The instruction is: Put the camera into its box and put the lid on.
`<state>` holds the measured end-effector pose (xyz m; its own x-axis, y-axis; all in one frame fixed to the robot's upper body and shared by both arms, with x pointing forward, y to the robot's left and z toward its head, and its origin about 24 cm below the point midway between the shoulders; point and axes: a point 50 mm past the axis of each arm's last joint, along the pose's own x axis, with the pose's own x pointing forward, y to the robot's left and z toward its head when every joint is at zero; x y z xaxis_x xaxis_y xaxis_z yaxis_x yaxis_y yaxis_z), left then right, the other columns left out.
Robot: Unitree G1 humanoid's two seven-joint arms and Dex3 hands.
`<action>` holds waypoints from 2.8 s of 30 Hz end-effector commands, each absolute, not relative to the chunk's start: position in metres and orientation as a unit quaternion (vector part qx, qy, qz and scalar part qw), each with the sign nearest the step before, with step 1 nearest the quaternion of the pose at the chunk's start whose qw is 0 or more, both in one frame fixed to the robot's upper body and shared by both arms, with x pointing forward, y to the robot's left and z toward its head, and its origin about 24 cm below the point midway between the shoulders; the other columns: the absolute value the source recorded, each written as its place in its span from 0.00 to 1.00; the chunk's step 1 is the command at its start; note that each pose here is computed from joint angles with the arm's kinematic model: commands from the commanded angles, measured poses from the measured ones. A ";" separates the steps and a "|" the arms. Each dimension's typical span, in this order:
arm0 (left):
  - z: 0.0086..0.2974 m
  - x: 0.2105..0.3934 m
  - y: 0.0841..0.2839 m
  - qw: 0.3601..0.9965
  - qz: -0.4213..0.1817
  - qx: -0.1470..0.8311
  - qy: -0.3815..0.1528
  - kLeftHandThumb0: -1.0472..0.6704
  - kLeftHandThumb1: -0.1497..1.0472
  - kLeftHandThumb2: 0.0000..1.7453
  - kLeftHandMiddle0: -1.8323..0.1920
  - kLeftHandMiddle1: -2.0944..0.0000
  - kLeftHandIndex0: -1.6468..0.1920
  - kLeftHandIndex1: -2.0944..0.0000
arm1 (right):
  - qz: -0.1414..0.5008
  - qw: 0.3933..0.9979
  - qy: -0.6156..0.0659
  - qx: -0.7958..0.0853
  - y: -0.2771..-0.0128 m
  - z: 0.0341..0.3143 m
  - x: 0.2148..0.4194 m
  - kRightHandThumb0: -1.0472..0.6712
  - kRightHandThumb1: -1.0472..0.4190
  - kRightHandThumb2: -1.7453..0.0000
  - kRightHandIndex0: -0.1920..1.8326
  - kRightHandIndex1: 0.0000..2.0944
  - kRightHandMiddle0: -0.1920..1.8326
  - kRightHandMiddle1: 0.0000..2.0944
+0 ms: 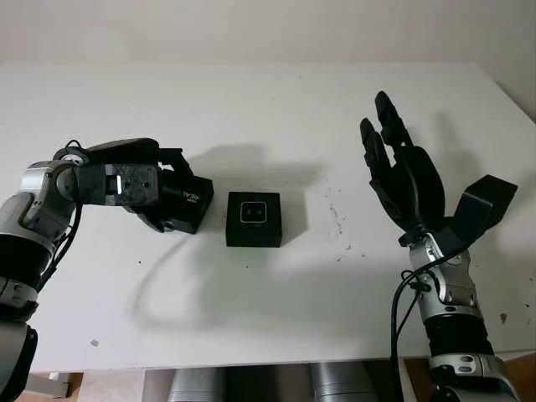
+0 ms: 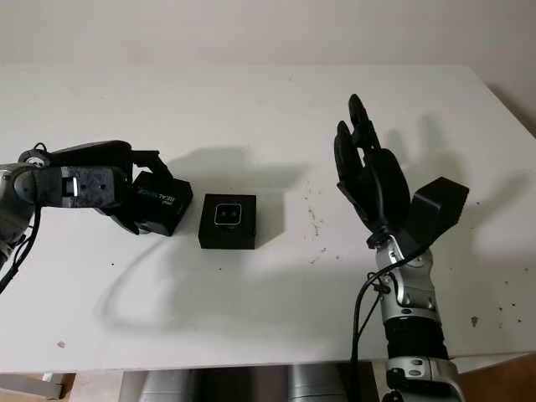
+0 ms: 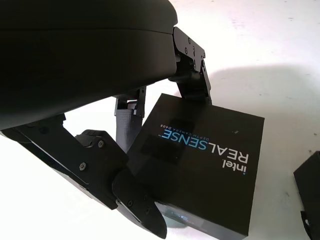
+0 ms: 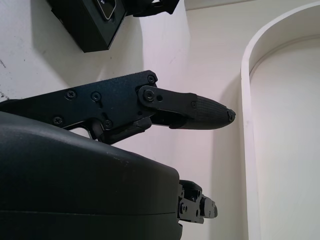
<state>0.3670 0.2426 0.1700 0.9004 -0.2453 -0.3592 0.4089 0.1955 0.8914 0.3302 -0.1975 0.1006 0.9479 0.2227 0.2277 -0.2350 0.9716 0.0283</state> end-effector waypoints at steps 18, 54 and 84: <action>0.238 0.362 0.245 0.823 -0.101 0.549 0.102 0.50 0.92 0.03 0.64 0.21 0.71 0.36 | 0.105 0.988 -0.104 0.053 -0.192 0.098 0.325 0.23 0.00 0.74 0.07 0.03 0.09 0.02; 0.224 0.340 0.146 0.889 -0.191 0.363 0.206 0.48 0.93 0.03 0.62 0.17 0.68 0.24 | 0.075 0.984 -0.140 0.079 -0.161 0.111 0.311 0.20 0.00 0.68 0.00 0.00 0.00 0.00; 0.195 0.339 0.134 0.846 -0.196 0.455 0.199 0.48 0.93 0.03 0.69 0.19 0.74 0.25 | 0.111 0.978 -0.177 0.026 -0.146 0.126 0.315 0.18 0.00 0.69 0.00 0.02 0.02 0.02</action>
<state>0.3382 0.1324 0.2017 0.8501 -0.1645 -0.5003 0.5087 0.5024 0.6991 0.3137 -0.1452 0.1220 0.9200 0.2038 0.3348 -0.2255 0.9739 0.0268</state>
